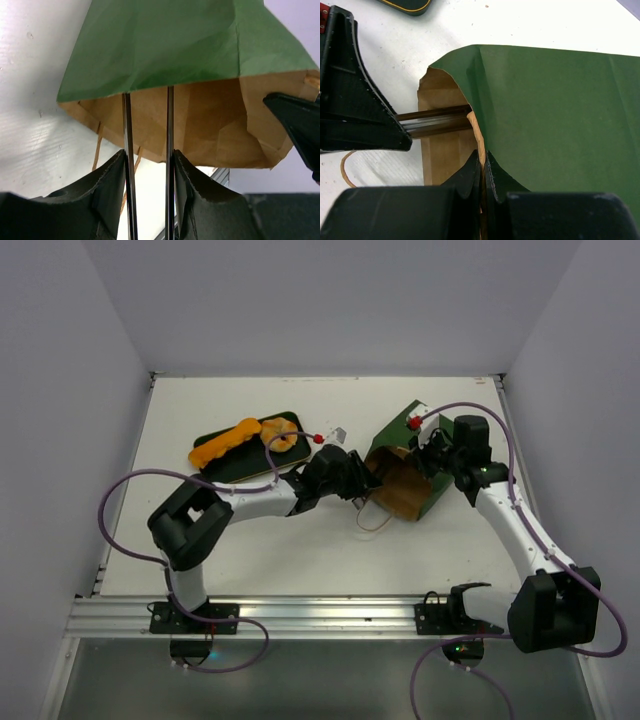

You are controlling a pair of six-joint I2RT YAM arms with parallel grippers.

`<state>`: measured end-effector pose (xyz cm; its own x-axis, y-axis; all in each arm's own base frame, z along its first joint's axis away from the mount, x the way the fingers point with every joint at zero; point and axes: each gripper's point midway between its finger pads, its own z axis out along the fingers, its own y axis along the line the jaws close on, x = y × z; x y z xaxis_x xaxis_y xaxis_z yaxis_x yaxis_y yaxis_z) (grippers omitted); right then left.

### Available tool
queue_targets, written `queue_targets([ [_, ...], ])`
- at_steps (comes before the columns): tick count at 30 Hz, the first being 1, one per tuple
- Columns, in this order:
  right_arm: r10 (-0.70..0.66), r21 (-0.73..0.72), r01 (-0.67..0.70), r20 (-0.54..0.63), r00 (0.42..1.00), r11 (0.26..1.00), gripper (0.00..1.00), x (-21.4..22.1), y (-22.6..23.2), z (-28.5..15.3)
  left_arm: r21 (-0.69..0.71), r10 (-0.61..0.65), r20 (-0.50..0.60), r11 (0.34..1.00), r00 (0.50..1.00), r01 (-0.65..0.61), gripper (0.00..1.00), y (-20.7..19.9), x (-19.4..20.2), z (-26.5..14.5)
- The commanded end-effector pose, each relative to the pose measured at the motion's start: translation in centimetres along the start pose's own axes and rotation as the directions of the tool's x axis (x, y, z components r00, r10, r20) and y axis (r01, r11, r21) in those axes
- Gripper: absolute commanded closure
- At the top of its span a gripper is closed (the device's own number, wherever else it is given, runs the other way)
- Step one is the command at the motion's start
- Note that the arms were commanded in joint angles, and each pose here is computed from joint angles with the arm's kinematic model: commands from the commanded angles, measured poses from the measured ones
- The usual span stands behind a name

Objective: Take the fake bread out of the paper bag

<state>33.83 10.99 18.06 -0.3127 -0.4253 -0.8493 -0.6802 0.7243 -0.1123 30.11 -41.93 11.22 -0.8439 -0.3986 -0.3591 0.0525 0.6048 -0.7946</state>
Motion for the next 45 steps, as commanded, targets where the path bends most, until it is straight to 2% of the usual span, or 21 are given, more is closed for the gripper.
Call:
queue_targets([
  [1,-0.010,0.012,0.009,0.058,0.998,1.000,1.00,-1.3,-0.1,-0.4,0.037,0.013,0.052,0.999,0.999,-0.015,0.56,-1.8,-1.4,0.9],
  [8,-0.006,0.005,0.005,0.058,0.998,1.000,1.00,-1.2,0.0,-0.3,0.013,-0.007,0.044,1.000,0.999,0.007,0.55,-1.0,-1.1,1.9],
  [19,0.000,-0.003,0.000,0.056,0.998,1.000,1.00,-1.0,0.2,-0.1,0.047,-0.044,0.018,0.998,0.999,0.043,0.55,-1.8,-1.1,3.9],
  [22,0.000,0.000,0.000,0.056,0.998,1.000,1.00,-1.0,0.1,-0.2,0.054,-0.054,0.018,0.997,0.998,0.053,0.59,-1.8,-1.4,4.3],
  [25,-0.002,0.007,0.001,0.055,0.998,1.000,1.00,-1.0,0.0,-0.2,0.059,-0.059,0.018,0.997,0.998,0.058,0.70,-1.8,-1.7,4.4],
  [26,0.001,0.009,-0.001,0.053,0.999,1.000,1.00,-0.9,0.0,-0.2,0.065,-0.057,0.019,0.996,0.998,0.056,0.78,-2.1,-1.8,4.3],
  [28,0.000,0.025,-0.001,0.051,0.999,1.000,1.00,-0.9,-0.3,-0.2,0.069,-0.049,0.015,0.997,0.999,0.048,0.86,-2.0,-1.8,4.0],
  [29,0.002,0.034,-0.004,0.050,0.999,0.999,1.00,-0.9,-0.4,-0.3,0.094,-0.042,0.006,0.995,0.999,0.041,0.92,-2.8,-1.8,3.5],
  [32,0.010,0.083,-0.014,0.042,0.999,0.996,1.00,-0.8,-1.2,-0.4,0.122,-0.013,-0.015,0.992,1.000,0.015,1.00,-3.2,-1.3,2.3],
  [40,0.043,0.184,-0.053,0.055,0.998,0.981,1.00,-1.1,-3.0,-0.7,0.163,0.054,-0.126,0.986,0.991,-0.033,1.00,-1.9,2.0,-4.2],
  [41,0.050,0.190,-0.060,0.057,0.997,0.980,1.00,-1.0,-3.1,-0.7,0.192,0.067,-0.127,0.981,0.990,-0.042,1.00,-2.7,2.2,-5.6],
  [45,0.052,0.208,-0.062,0.054,0.997,0.976,1.00,-1.0,-3.4,-0.7,0.178,0.097,-0.166,0.982,0.981,-0.067,1.00,-0.9,3.9,-8.5],
])
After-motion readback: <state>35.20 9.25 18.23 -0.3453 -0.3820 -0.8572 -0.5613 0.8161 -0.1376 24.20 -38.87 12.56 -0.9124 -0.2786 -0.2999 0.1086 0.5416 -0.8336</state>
